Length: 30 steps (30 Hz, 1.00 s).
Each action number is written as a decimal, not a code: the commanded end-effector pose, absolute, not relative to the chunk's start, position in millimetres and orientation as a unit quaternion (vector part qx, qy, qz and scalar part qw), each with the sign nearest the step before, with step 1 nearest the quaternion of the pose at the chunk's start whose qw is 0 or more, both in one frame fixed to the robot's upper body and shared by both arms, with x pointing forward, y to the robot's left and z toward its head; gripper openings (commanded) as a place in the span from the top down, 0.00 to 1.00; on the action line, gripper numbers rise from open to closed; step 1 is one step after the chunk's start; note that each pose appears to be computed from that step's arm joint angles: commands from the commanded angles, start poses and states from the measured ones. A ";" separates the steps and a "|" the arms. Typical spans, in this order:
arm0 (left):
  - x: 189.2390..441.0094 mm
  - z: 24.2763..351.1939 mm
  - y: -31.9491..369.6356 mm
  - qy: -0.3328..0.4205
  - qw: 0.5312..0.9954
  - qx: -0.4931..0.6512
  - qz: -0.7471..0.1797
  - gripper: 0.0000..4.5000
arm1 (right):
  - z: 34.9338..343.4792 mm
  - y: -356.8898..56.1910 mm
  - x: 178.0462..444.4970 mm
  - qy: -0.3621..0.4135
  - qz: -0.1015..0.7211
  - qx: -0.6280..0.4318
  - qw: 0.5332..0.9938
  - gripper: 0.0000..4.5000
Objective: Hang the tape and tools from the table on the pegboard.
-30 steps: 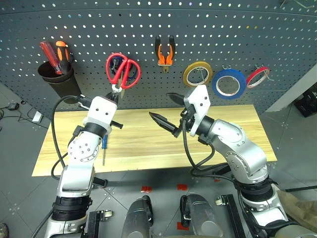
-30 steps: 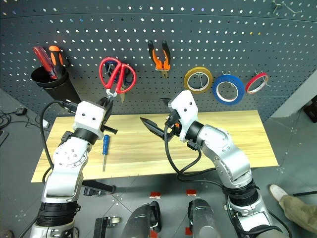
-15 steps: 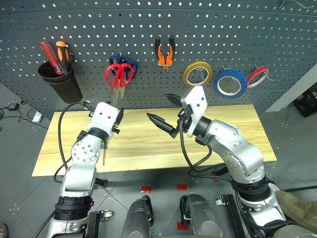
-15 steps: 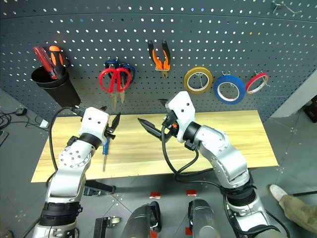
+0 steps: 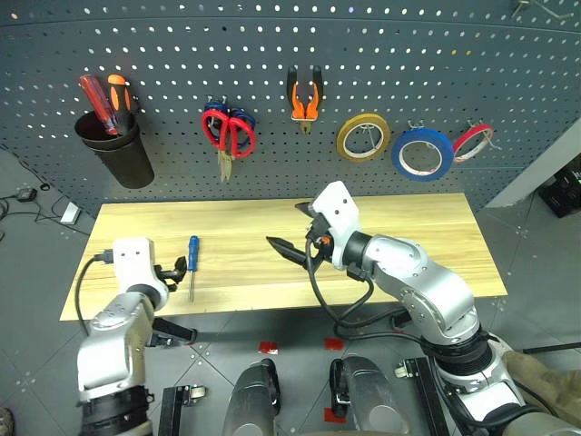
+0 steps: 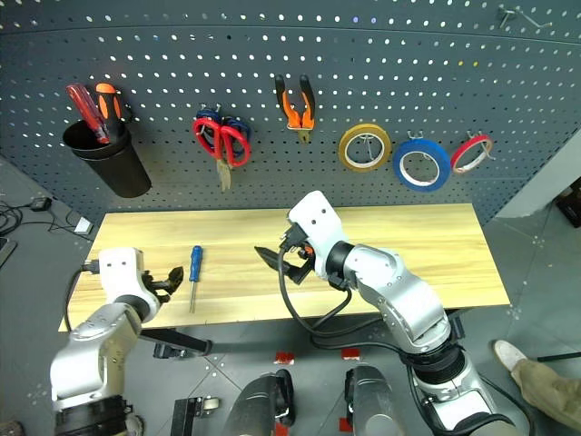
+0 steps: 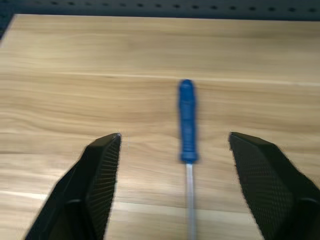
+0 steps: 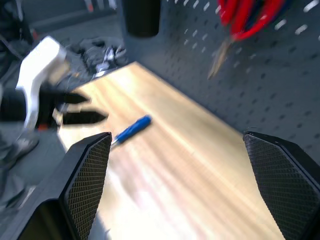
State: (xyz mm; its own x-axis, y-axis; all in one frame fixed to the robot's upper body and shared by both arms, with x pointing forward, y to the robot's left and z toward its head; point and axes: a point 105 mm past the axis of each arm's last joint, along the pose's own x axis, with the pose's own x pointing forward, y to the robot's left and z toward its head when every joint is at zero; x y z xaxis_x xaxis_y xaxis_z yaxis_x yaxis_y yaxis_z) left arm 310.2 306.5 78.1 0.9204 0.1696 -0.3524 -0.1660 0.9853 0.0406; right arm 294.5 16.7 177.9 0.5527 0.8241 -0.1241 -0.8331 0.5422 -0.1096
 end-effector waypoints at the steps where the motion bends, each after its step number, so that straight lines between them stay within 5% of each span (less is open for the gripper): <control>1: 317.7 75.6 307.3 0.200 0.977 0.005 0.072 0.01 | 197.9 22.3 287.7 0.010 0.482 -0.079 0.873 0.00; 19: 363.0 48.5 297.0 0.284 0.959 -0.007 0.024 0.01 | 190.9 31.0 270.6 0.059 0.542 -0.095 0.833 0.00; 23: 364.8 44.2 296.1 0.294 0.956 0.002 0.011 0.19 | 189.6 30.0 267.4 0.060 0.554 -0.108 0.823 0.00; 30: 358.3 33.5 300.3 0.299 0.954 0.025 -0.007 0.67 | 194.2 33.4 262.7 0.026 0.585 -0.133 0.799 0.00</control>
State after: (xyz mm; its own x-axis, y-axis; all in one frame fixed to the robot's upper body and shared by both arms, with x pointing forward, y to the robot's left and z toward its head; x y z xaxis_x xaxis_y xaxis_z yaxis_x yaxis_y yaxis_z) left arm 362.9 294.9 36.6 0.8246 -0.0011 -0.5657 0.0180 0.9995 0.0243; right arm 272.6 26.3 179.6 0.3573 0.8998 -0.2503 -0.9335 0.3355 -0.1263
